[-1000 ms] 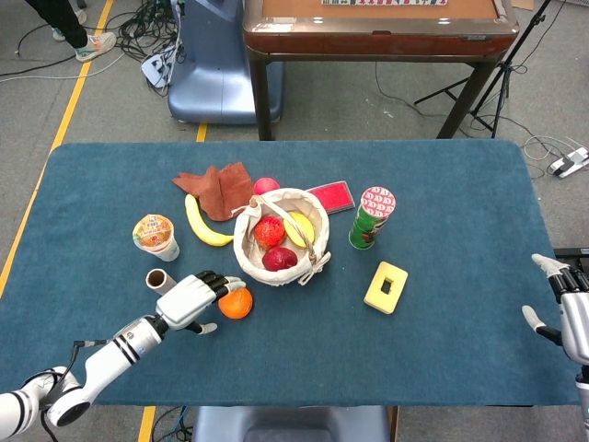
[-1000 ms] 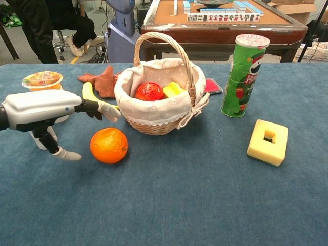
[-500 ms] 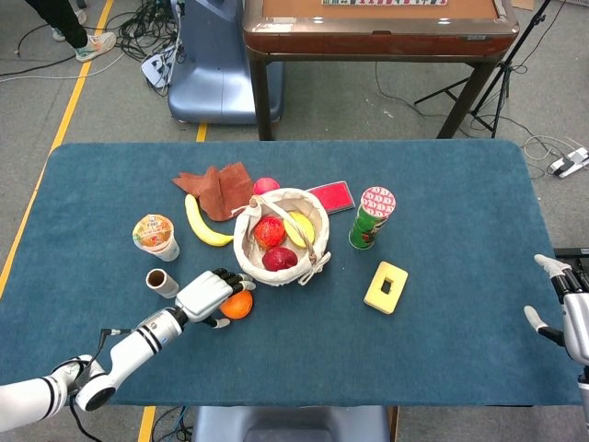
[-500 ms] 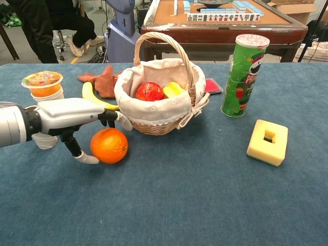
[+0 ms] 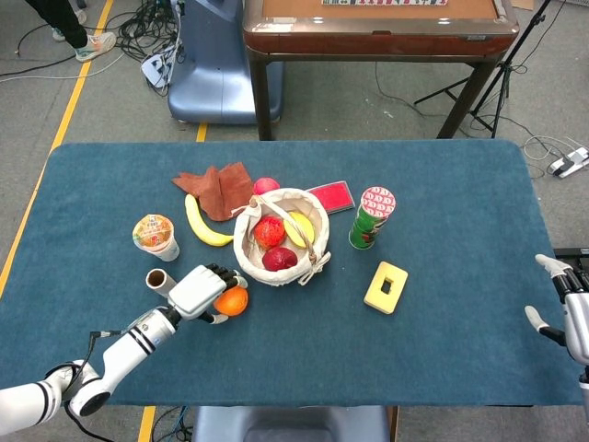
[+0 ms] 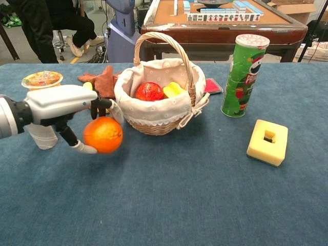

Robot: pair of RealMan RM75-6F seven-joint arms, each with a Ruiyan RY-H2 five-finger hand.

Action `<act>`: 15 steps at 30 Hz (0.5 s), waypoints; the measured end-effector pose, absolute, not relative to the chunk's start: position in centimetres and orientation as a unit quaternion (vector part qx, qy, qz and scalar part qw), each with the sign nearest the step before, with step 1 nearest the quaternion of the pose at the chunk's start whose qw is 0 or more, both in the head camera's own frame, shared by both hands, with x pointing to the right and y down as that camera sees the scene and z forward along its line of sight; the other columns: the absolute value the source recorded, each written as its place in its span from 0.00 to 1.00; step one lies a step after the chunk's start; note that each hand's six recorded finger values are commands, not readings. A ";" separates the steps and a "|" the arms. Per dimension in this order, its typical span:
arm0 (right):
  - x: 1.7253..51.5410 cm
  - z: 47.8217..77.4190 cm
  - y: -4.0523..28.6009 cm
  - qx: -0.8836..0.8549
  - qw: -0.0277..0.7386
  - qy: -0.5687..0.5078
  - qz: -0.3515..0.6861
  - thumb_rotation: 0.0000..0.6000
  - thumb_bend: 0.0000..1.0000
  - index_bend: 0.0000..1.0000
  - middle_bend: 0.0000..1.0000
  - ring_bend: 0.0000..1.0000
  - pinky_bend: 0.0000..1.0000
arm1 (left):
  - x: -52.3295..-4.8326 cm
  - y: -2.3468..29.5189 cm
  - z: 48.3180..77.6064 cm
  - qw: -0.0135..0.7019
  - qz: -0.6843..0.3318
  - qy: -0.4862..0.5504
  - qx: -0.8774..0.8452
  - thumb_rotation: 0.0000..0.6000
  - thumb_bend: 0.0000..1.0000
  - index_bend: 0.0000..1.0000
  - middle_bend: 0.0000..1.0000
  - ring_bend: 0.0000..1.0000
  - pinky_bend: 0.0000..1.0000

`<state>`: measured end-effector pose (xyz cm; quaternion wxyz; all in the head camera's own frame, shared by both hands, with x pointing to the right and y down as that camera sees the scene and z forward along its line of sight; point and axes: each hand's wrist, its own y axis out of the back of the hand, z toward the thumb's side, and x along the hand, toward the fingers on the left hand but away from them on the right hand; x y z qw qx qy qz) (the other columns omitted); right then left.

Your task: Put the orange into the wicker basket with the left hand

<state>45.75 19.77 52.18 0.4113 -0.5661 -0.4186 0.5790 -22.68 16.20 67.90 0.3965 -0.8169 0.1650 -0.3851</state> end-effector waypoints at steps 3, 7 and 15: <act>45.6 52.2 19.7 -0.567 0.412 -0.421 0.576 1.00 0.21 0.21 0.26 0.26 0.40 | -23.0 15.5 66.1 0.396 -0.373 0.186 -0.818 1.00 0.22 0.43 0.48 0.49 0.36; 45.5 52.2 19.7 -0.569 0.414 -0.419 0.574 1.00 0.21 0.21 0.26 0.26 0.40 | -23.4 14.3 63.5 0.398 -0.356 0.219 -0.817 1.00 0.22 0.42 0.48 0.48 0.36; 45.4 52.0 19.6 -0.569 0.416 -0.418 0.573 1.00 0.21 0.21 0.26 0.26 0.40 | -22.2 12.5 61.8 0.367 -0.324 0.266 -0.830 1.00 0.22 0.41 0.48 0.48 0.36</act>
